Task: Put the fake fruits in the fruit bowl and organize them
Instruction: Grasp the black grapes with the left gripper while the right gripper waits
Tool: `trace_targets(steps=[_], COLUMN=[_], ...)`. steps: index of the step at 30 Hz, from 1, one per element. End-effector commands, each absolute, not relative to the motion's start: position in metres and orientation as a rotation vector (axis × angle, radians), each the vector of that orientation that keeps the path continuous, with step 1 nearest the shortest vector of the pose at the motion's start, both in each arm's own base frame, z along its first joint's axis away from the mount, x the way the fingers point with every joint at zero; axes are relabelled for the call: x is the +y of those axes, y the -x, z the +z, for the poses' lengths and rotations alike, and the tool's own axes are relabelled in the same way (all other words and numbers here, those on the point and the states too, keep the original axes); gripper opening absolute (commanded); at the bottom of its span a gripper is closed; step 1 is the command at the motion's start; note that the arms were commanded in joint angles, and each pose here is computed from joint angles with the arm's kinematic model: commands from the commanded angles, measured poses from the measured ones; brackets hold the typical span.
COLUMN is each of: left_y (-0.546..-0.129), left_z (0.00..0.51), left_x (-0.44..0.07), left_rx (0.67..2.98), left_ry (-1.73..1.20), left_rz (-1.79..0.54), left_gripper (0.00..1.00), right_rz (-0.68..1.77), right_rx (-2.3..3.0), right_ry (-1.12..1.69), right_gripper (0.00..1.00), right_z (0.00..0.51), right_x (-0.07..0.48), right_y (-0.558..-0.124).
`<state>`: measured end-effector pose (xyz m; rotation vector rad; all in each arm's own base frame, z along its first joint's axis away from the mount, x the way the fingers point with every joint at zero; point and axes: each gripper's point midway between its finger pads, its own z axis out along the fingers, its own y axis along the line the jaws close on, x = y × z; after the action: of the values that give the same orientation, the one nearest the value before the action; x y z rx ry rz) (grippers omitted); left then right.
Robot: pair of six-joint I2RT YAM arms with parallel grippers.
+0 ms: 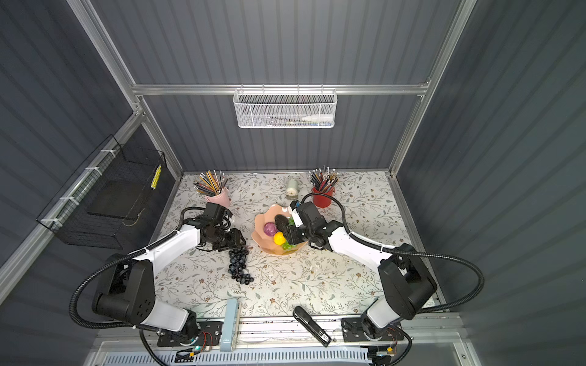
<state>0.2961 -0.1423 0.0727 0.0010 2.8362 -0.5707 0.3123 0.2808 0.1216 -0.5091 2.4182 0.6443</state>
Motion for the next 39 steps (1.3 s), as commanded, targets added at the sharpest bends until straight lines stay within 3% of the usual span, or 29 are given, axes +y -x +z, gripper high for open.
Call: trace_targets(steps=[1,9,22,33,39], left_y=[-0.304,-0.314,-0.331,-0.308,-0.301], left_z=[0.076,0.074,0.081,0.074,0.076], left_x=[-0.142,-0.150,-0.161,-0.165,-0.162], left_rx=[2.825,2.790,2.682,2.726,2.720], left_ry=[-0.022,-0.009,0.069,0.106,0.122], left_rz=[-0.557,-0.609,-0.715,-0.800,-0.799], left_gripper=[0.64,0.62,0.46,0.30,0.26], right_rz=[0.649,0.640,0.696,0.682,0.677], right_rx=[2.427,2.439,2.432,2.444,2.442], right_ry=[0.504,0.511,0.501,0.521,0.533], right_gripper=[0.58,0.58,0.59,0.58,0.58], right_z=[0.116,0.111,0.114,0.110,0.110], right_x=[0.285,0.286,0.296,0.297,0.299], right_y=[-0.312,-0.312,-0.314,-0.314,-0.317])
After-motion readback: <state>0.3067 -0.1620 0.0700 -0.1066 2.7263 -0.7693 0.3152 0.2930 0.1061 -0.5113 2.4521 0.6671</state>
